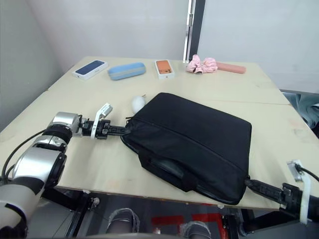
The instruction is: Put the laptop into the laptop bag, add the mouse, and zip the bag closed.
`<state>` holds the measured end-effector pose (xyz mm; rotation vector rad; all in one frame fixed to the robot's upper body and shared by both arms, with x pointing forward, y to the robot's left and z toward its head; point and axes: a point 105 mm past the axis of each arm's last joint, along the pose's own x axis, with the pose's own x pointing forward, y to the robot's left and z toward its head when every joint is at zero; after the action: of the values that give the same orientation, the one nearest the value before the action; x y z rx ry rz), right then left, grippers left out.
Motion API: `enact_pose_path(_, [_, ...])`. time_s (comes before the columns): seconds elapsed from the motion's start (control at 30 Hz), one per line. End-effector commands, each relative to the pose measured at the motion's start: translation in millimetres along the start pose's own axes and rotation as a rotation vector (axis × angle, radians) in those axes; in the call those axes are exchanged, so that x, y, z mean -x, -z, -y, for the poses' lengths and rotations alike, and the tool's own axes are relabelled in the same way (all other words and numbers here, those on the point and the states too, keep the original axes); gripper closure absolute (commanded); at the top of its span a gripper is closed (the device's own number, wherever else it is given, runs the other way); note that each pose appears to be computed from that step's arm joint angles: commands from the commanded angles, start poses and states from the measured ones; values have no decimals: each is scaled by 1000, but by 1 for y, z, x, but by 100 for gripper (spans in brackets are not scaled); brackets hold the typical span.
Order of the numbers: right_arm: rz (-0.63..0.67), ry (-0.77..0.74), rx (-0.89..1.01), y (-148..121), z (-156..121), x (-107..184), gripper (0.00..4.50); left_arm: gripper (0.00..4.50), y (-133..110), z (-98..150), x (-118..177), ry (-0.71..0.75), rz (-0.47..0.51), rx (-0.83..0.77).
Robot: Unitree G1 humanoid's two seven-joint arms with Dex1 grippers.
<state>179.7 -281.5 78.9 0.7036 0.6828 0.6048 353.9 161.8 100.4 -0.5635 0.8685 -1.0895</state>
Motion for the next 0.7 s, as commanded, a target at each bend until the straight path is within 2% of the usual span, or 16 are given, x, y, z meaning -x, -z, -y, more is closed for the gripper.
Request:
enact_pose_path(0.03, [-72,-44,-16,12,-7,-22,0,445,-14,15,2,64,47,-52])
enact_pose_path(0.1, [-61,-52,-20,8,-6,-30,0,445,-13,16,2,66,47,-54])
enact_pose_path(0.2, [-45,-55,-13,-1,-5,-37,75,450,-12,17,1,67,44,-60])
enact_pose_path(0.37, [-33,-66,5,-12,-8,-38,247,450,-15,27,8,87,63,-87])
enact_pose_path(0.5, [-30,-111,117,-35,-29,-51,364,450,-10,47,34,106,72,-144])
enact_pose_path(0.7, [-49,-228,279,-58,-74,-72,371,450,18,72,58,84,41,-183])
